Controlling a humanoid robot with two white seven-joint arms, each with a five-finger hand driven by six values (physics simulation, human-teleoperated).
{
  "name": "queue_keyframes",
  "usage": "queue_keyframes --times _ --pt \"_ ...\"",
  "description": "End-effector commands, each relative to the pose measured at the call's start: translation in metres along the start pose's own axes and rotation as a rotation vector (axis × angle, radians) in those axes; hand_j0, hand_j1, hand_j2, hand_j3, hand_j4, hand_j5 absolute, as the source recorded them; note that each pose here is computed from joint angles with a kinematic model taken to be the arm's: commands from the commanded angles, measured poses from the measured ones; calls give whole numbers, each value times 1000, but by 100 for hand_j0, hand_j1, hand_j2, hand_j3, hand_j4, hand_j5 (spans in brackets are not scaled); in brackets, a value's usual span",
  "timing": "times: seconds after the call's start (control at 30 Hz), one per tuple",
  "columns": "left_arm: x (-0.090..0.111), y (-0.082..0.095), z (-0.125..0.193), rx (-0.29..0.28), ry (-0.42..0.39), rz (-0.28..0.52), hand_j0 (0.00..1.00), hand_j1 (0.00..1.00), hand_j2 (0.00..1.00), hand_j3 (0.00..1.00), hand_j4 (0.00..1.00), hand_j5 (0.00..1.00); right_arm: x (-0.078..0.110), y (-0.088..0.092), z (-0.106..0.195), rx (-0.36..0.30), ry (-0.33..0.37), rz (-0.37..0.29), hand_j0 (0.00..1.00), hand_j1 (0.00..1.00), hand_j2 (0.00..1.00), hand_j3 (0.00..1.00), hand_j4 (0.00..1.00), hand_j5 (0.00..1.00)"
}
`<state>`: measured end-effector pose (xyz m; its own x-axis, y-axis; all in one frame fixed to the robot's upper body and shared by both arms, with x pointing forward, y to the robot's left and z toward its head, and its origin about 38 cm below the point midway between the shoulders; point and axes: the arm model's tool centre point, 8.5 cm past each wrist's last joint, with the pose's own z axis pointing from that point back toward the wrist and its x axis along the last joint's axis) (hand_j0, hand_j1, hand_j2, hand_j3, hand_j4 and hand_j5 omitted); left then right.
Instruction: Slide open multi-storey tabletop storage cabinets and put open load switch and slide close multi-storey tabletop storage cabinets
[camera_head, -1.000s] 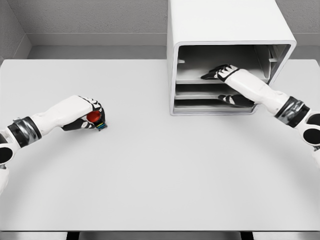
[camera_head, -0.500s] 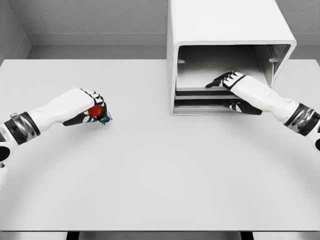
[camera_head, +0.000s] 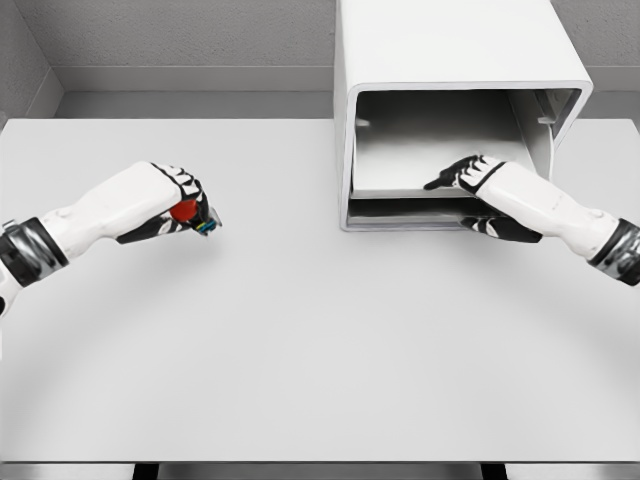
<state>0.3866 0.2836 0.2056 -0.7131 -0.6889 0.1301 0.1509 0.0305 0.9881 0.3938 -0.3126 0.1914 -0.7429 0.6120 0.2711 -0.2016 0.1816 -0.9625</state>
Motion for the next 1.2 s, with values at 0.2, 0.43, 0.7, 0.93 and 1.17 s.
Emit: queue_keyframes --times 0.2,0.43,0.7,0.93,1.17 --pt "9 17 4 47 -14 -33 37 37 37 37 37 37 8 -15 11 -23 -10 27 74 74 74 74 74 74" --pt "17 27 7 75 -29 -56 37 37 37 37 37 37 9 -15 18 -16 -8 19 74 74 74 74 74 74" --pt "20 29 6 92 -45 -41 37 37 37 37 37 37 13 -16 29 -13 -1 22 75 75 75 75 75 75" --pt "20 32 4 102 -51 -42 37 37 37 37 37 37 19 -14 32 1 -14 22 76 76 76 76 76 76" --pt "24 33 0 122 -65 -28 37 37 37 37 37 37 23 -14 43 0 -5 22 77 77 77 77 77 77"
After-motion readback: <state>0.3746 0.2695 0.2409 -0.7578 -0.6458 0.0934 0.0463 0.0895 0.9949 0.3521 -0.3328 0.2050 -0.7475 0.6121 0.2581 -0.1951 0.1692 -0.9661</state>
